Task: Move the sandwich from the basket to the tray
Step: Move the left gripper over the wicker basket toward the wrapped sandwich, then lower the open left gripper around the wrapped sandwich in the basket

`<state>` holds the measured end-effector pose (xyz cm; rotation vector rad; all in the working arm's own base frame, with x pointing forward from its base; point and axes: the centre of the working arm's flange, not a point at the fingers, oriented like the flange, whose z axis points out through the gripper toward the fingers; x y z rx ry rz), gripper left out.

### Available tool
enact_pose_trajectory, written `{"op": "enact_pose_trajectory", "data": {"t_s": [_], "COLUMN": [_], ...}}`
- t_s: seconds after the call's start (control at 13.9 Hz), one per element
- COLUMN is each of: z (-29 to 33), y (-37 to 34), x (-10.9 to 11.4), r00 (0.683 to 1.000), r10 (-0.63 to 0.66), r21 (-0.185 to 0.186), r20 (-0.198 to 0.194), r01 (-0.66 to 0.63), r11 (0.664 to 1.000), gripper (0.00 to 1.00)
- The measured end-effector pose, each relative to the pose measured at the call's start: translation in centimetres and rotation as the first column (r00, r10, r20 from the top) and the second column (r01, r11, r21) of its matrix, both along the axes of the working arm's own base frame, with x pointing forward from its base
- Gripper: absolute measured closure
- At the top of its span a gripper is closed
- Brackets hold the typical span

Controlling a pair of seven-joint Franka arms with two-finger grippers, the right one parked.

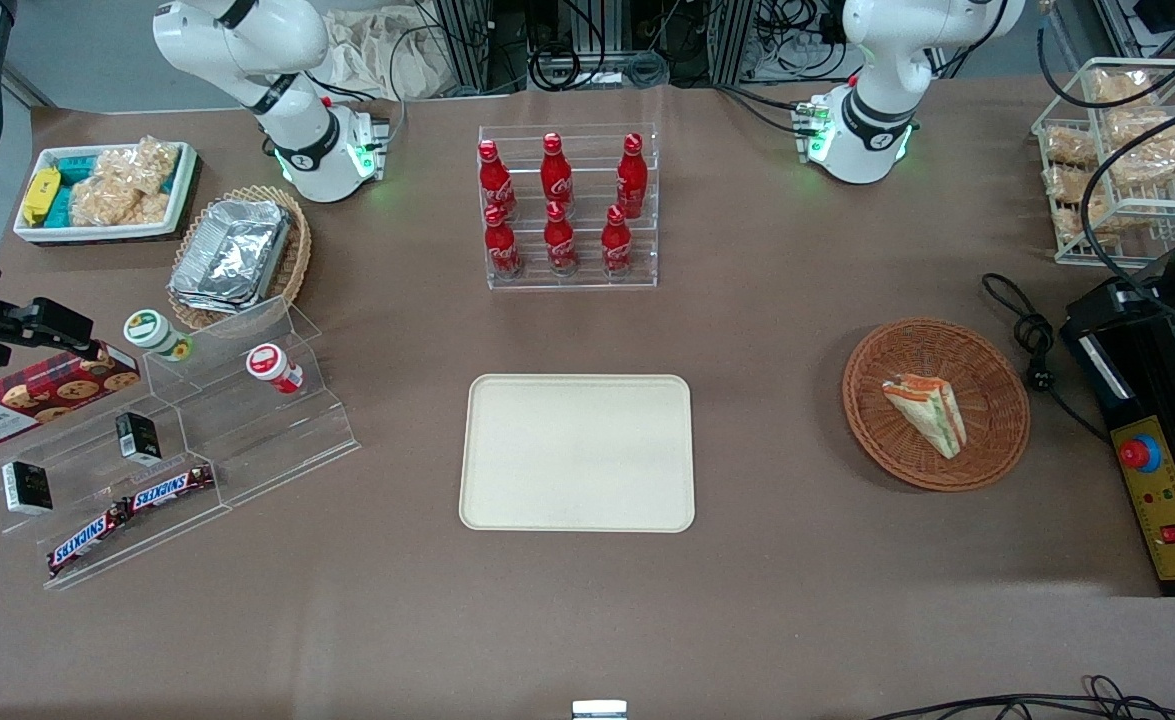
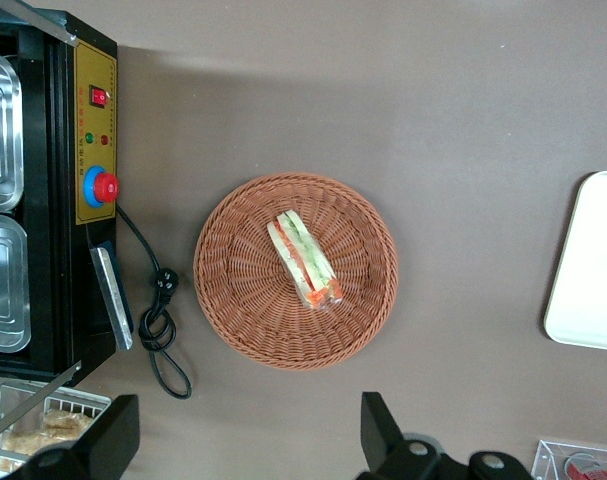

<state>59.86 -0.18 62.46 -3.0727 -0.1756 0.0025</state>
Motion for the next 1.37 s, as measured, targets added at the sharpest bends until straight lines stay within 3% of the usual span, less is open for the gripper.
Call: {"op": "enact_pose_trajectory", "data": {"t_s": [0.29,0.58,0.79,1.08,1.23,1.37], "z": [-0.7,-3.0,-5.7,-12.3,-15.0,-18.2], "y": [-0.1,-0.6,-0.8,-0.6,-0.3,0.5], "x": [0.4,1.5,2.2,2.4,2.8,2.7], "r00": [1.000,0.999,0.996,0.978,0.973,0.975], "r10": [-0.004,-0.016,-0.020,-0.016,-0.013,-0.002], "r21": [-0.002,-0.004,-0.004,-0.005,-0.007,-0.007], "r20": [-0.005,-0.036,-0.085,-0.209,-0.229,-0.222], "r01": [0.004,0.016,0.019,0.015,0.012,0.001], "r11": [1.000,1.000,1.000,1.000,1.000,1.000], "gripper": [0.00,0.00,0.00,0.00,0.00,0.00]}}
